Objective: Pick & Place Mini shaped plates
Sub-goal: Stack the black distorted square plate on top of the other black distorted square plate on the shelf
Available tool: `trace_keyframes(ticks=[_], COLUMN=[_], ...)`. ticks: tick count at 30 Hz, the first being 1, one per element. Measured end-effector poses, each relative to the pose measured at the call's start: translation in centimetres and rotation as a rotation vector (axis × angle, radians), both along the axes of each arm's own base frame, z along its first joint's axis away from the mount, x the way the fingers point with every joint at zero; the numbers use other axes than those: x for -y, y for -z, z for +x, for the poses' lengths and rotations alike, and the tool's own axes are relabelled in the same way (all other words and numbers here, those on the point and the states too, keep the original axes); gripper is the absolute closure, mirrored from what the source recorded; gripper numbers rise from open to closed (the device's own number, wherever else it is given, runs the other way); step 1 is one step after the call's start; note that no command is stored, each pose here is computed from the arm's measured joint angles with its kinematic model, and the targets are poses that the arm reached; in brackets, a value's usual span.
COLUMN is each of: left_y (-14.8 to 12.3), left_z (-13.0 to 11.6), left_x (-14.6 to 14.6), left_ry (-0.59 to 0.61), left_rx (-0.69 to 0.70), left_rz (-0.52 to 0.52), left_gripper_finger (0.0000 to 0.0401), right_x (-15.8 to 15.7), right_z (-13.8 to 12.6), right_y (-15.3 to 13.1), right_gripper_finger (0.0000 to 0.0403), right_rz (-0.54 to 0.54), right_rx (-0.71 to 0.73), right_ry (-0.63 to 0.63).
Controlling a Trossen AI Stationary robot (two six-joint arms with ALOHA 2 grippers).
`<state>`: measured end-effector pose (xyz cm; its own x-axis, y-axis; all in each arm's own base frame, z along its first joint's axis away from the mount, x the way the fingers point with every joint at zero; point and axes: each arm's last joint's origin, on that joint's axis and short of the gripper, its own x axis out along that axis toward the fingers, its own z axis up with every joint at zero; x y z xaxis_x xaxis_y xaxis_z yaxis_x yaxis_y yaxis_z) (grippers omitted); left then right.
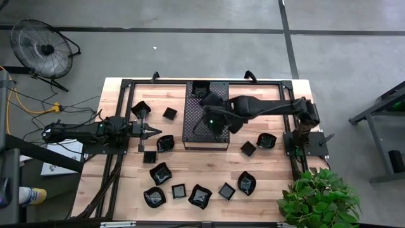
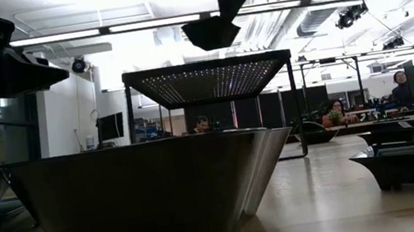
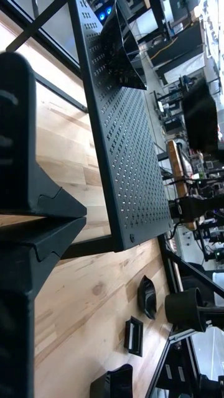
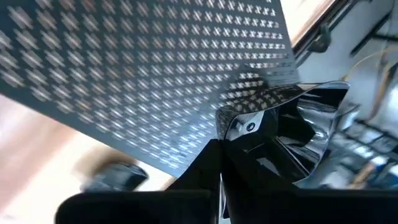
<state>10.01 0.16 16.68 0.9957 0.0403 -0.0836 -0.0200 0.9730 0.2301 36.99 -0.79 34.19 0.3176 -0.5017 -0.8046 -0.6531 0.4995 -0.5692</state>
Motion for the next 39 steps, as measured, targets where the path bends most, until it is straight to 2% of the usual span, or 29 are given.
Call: trace_keyframes(ticks=[6, 15, 18, 24, 34, 39], left_y=[0.0, 0.0, 0.0, 0.0, 0.0, 0.0], left_z=[0.0, 0.0, 0.0, 0.0, 0.0, 0.0], left_x=[0.0, 0.0, 0.0, 0.0, 0.0, 0.0], left_ry=[0.001, 0.000, 0.000, 0.001, 0.000, 0.003], left_rx=[0.000, 0.000, 0.000, 0.000, 0.000, 0.000], left_rz=[0.000, 0.000, 0.000, 0.000, 0.000, -0.001], left_gripper_finger=[0.0400, 0.0400, 0.0400, 0.0400, 0.0400, 0.0400], right_x=[2.1, 5.5, 6.7, 9.1, 11.2, 11.7], right_z=[0.3, 1.2, 1.1, 0.8, 1.8, 2.2], right_y=[-0.2, -0.3, 0.0, 0.7, 1.7, 2.0], right_gripper_finger=[0.0403, 0.0403, 0.0403, 0.0403, 0.0403, 0.0403], right_rz=[-0.073, -0.093, -0.084, -0.139, -0.127, -0.167], right_rx=[-0.055, -0.029, -0.056, -0.114, -0.100, -0.126], right_ry=[-0.096, -0.201, -0.215, -0.237, -0.337, -0.378])
